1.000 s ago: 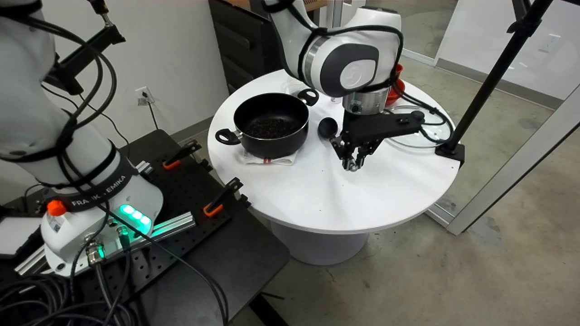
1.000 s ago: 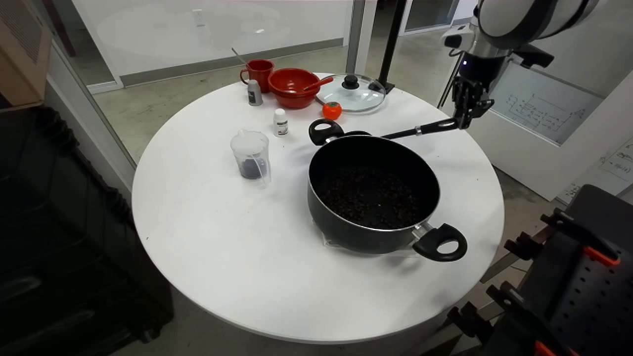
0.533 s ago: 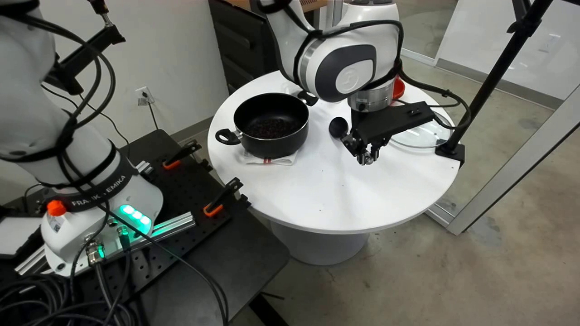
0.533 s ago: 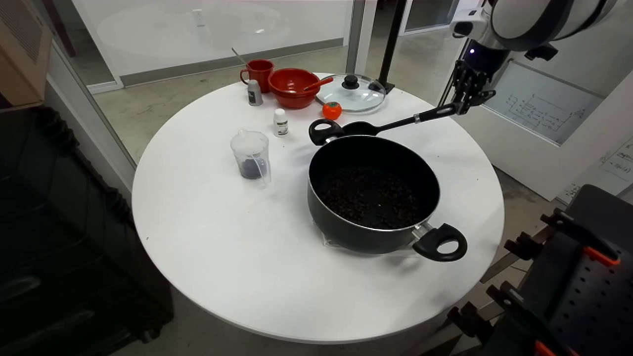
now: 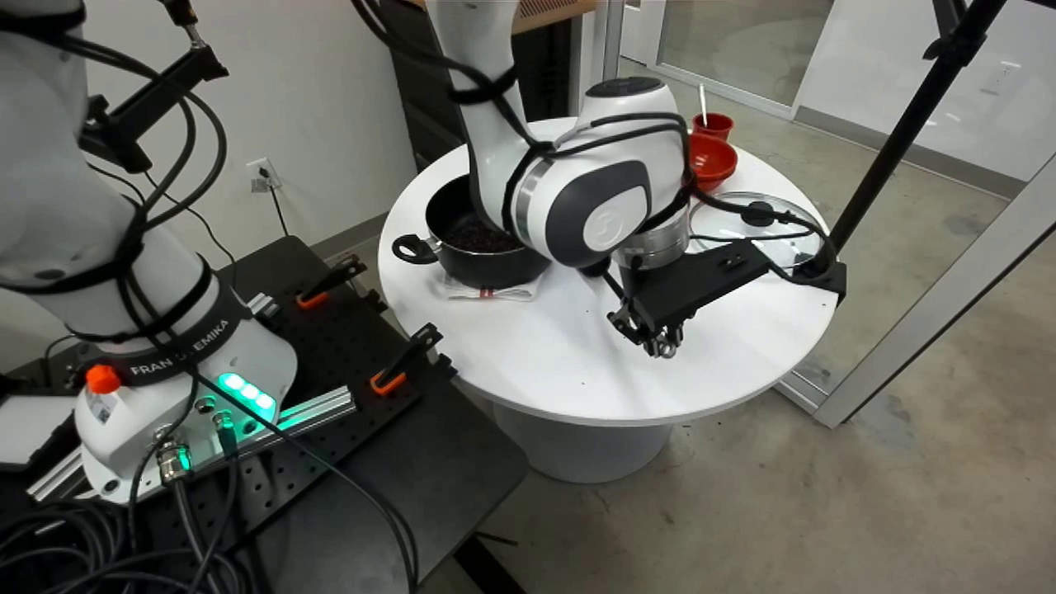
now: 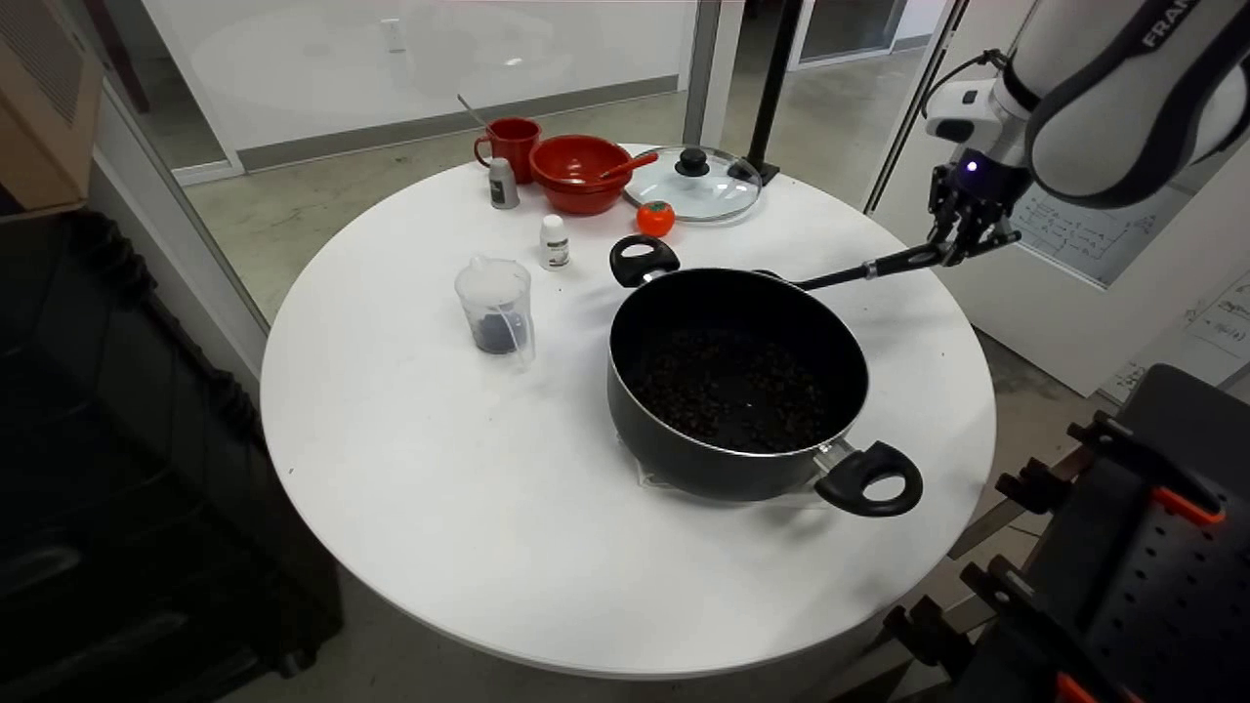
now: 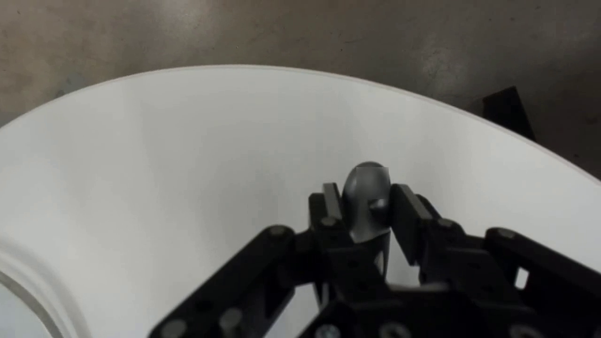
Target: Use the dishing spoon to mix in the pot
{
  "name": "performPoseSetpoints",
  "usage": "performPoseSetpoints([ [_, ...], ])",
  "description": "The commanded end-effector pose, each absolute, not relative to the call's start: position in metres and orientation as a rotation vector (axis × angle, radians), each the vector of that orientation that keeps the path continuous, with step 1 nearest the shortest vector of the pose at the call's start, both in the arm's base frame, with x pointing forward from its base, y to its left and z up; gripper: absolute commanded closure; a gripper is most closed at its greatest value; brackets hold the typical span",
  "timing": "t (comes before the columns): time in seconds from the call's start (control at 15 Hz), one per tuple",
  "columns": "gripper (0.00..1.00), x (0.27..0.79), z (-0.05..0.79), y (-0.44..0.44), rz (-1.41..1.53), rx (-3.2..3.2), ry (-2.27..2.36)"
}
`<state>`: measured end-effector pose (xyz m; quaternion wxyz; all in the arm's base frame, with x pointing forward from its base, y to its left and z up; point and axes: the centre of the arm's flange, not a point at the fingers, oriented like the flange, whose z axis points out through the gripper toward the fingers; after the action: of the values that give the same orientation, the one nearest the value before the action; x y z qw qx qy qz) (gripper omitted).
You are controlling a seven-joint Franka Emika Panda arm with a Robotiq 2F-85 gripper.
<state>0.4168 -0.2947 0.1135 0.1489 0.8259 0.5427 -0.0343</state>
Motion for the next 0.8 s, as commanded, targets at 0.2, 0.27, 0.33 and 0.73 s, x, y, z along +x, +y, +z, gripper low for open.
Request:
performPoseSetpoints([
  [0.2,0.92,0.367,0.080,-0.275,-0.215,2.285,1.724],
  [0.27,0.92,0.363,0.078,-0.274,-0.240,2.279,1.737],
  [0.33,0.91,0.360,0.076,-0.274,-0.261,2.276,1.744],
  [0.73,0.36,0.351,0.071,-0.271,-0.356,2.244,1.776],
])
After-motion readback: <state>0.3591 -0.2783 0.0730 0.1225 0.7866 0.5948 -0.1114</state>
